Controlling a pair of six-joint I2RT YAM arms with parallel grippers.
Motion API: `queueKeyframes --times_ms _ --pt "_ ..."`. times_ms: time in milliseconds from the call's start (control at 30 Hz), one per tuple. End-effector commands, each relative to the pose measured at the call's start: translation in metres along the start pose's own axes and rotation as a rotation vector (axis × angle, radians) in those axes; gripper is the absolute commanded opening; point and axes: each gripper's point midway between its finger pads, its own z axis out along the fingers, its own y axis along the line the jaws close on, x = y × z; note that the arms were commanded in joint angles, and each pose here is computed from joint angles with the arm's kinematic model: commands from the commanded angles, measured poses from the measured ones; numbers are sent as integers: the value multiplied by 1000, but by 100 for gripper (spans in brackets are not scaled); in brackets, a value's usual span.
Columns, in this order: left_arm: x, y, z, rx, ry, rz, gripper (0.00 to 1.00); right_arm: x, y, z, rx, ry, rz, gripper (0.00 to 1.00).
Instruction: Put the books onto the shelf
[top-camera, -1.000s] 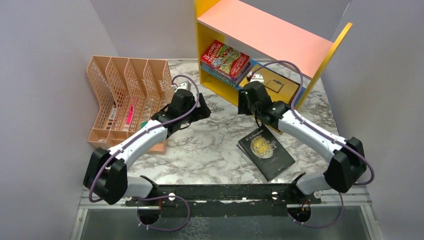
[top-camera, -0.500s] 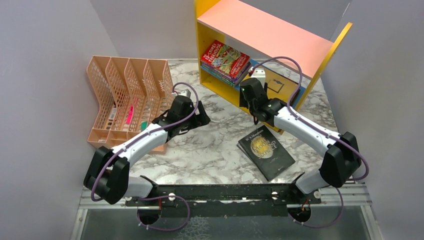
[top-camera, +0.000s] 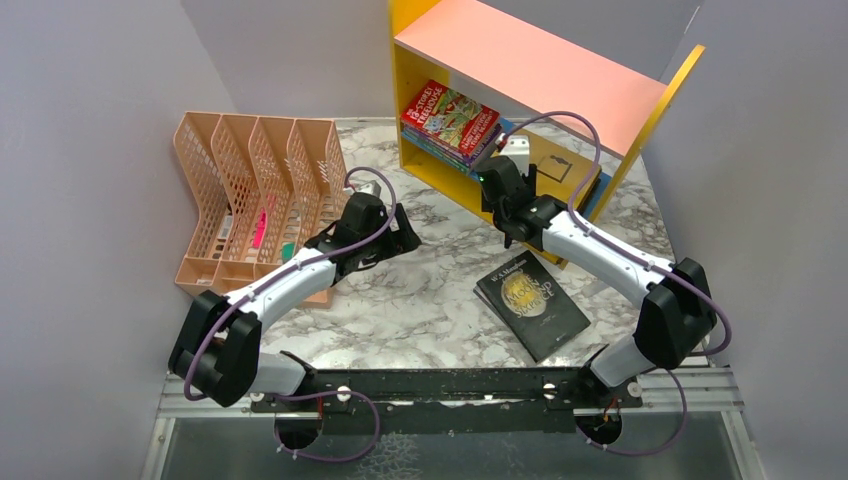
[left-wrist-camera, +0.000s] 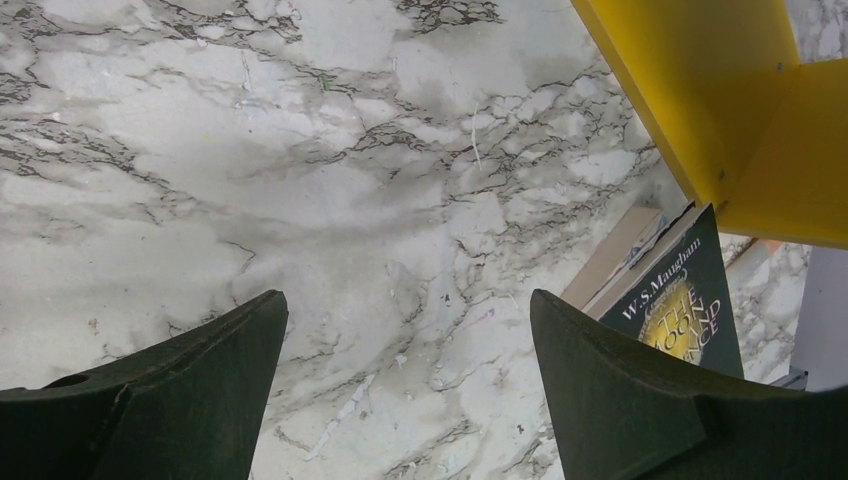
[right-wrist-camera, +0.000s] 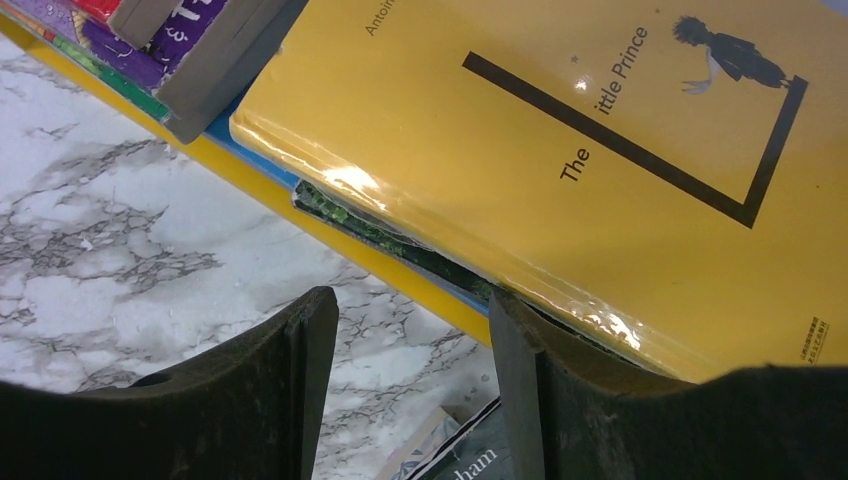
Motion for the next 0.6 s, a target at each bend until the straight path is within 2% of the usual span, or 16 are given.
queueKeyframes --times_ms 0,200,300,433,567 --pt "3 -1 1 21 9 -10 90 -21 -12 -1 78 -58 20 62" --pt "4 -1 0 24 9 -14 90 -17 -15 -3 83 -45 17 63" --pt "3 -3 -2 33 9 -17 90 -15 -11 -11 20 -24 13 65" --pt "2 -11 -9 78 2 -15 92 3 5 -34 -180 55 -17 70" --pt "7 -22 -18 154 -7 -26 99 44 8 -68 -363 158 -37 72"
